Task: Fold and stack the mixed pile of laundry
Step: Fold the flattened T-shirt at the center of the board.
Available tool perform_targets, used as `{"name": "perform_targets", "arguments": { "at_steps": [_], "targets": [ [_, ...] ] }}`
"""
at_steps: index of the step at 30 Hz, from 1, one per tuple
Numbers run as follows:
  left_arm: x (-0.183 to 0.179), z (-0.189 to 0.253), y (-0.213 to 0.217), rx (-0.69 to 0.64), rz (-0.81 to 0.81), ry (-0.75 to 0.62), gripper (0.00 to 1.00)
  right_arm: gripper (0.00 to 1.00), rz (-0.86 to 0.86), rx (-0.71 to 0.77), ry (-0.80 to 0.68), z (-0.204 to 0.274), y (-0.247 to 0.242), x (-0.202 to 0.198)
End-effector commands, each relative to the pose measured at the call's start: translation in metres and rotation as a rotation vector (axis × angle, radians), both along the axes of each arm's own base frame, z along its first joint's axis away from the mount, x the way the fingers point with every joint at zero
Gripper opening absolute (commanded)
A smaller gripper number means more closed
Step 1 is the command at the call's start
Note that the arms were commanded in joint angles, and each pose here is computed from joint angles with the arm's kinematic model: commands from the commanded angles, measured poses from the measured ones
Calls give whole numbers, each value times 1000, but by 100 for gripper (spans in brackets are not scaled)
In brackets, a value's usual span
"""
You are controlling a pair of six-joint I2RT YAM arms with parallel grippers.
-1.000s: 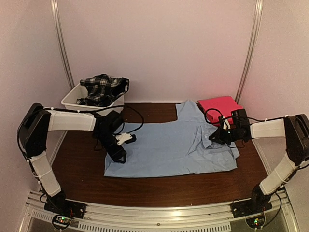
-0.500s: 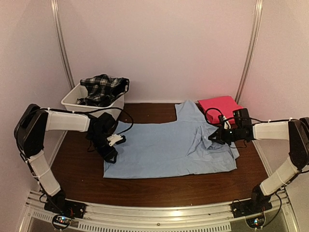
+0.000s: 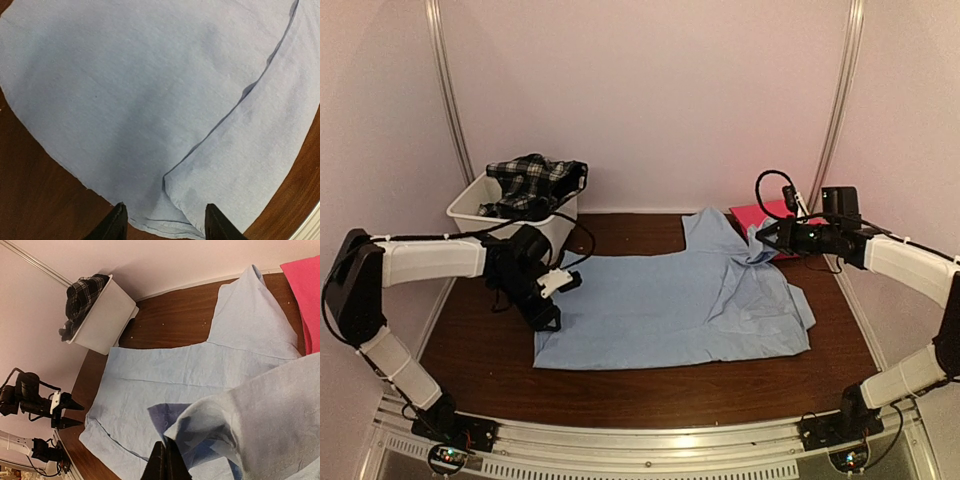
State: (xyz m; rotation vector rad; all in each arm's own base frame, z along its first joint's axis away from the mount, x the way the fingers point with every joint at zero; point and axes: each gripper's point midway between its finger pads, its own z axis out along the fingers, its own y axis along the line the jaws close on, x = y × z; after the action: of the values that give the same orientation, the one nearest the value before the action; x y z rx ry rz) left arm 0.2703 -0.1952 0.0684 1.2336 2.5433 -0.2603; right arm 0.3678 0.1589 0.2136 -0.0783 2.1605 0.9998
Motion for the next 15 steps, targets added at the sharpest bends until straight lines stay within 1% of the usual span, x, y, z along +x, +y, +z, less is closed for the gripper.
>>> {"name": "perform_targets", "arguments": {
  "at_steps": [1,10,13,15],
  "targets": [
    [-4,-23,-8,27,-64,35,54,0,10,-7,-74,33,1,0],
    [-15,-49,-10,63,-91,108,52,0,-5,-16,-98,45,-2,-3],
    [-18,-51,-9,72,-92,115,48,0,-3,-21,-102,48,-2,-3],
    [-21,-51,-9,76,-97,120,42,0,0,-21,-107,51,-1,-3]
  ]
}}
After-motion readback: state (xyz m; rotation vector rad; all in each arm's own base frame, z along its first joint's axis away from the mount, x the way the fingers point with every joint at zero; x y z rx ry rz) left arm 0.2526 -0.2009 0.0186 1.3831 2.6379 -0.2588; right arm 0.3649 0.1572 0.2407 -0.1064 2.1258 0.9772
